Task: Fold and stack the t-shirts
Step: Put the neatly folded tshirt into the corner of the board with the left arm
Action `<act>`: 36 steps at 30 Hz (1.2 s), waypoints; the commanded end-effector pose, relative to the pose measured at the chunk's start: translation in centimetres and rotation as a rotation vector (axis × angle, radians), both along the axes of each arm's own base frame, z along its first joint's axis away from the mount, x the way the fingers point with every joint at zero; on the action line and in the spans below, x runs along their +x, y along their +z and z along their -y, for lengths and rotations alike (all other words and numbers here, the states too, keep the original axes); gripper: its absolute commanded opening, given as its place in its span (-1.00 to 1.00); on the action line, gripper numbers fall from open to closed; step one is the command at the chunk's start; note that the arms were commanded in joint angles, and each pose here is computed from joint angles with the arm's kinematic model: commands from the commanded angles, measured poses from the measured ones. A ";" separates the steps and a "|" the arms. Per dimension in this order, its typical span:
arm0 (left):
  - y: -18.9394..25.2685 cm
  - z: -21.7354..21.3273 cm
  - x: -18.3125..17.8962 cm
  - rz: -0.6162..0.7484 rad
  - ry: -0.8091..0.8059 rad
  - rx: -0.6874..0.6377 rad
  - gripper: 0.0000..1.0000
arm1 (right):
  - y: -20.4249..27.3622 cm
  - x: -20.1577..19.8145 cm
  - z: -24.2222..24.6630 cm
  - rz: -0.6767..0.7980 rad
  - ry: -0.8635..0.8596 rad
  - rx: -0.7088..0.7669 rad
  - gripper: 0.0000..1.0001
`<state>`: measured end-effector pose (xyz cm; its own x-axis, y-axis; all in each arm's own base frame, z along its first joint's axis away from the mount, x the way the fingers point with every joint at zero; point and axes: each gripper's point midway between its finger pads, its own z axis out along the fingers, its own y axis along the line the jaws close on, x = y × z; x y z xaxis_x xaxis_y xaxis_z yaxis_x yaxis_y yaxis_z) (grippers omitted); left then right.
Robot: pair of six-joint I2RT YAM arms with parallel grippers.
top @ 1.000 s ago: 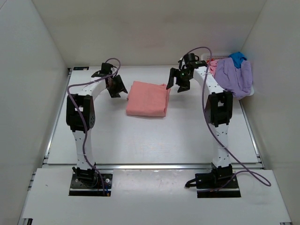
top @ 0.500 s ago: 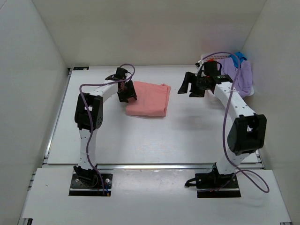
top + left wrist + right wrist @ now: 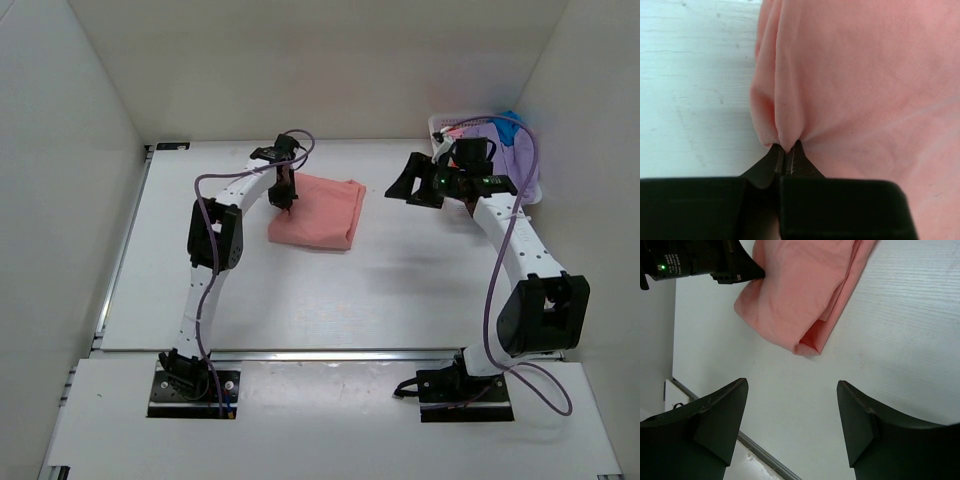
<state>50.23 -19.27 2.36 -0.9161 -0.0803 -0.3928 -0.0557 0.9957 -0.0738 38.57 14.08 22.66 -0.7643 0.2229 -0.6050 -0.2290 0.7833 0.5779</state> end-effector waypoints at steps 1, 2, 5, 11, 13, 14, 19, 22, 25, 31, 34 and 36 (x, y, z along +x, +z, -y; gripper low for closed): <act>-0.4 -4.9 -1.7 -0.089 0.012 0.170 -1.00 | 2.7 -0.4 0.8 0.090 0.003 0.031 0.38; 0.1 -6.8 -1.2 -0.074 0.041 0.179 -1.00 | 2.6 -0.6 0.9 0.091 0.003 0.026 0.39; 1.0 -10.8 -0.3 -0.051 0.133 0.165 -1.00 | 2.6 -1.3 0.9 0.092 0.005 0.023 0.37; 1.2 -19.5 2.2 -0.033 0.319 0.173 -1.00 | 2.4 -2.0 0.4 0.097 0.036 0.003 0.34; 2.0 -21.3 3.3 -0.016 0.357 0.171 -1.00 | 2.2 -2.1 0.1 0.090 0.041 -0.002 0.33; 2.0 -22.4 4.3 0.005 0.376 0.179 -1.00 | 2.1 -2.2 0.0 0.093 0.045 -0.003 0.33; 2.5 -27.4 7.2 0.094 0.462 0.172 -1.00 | 1.0 -2.5 -1.3 0.055 0.076 0.010 0.31; 2.1 -30.3 7.1 0.117 0.526 0.188 -1.00 | 1.2 -2.4 -1.8 0.066 0.084 0.013 0.31; 2.1 -32.9 7.5 0.146 0.575 0.193 -1.00 | 0.7 -2.4 -2.2 0.060 0.095 0.010 0.29; 4.7 -36.9 9.5 0.282 0.622 0.222 -0.93 | -1.3 -3.1 -3.2 0.019 0.118 -0.008 0.30; 5.6 -38.0 10.0 0.327 0.648 0.194 -0.92 | -2.2 -3.4 -3.4 -0.007 0.125 -0.020 0.29; 6.1 -38.4 10.9 0.371 0.642 0.193 -0.92 | -2.6 -3.7 -3.7 -0.011 0.131 -0.034 0.28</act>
<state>58.93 16.78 3.97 -0.6317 -0.4771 -0.6110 -0.6141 0.7890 0.0188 34.80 17.32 20.39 -0.8046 0.1240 -0.5807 -0.2989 0.7604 0.5766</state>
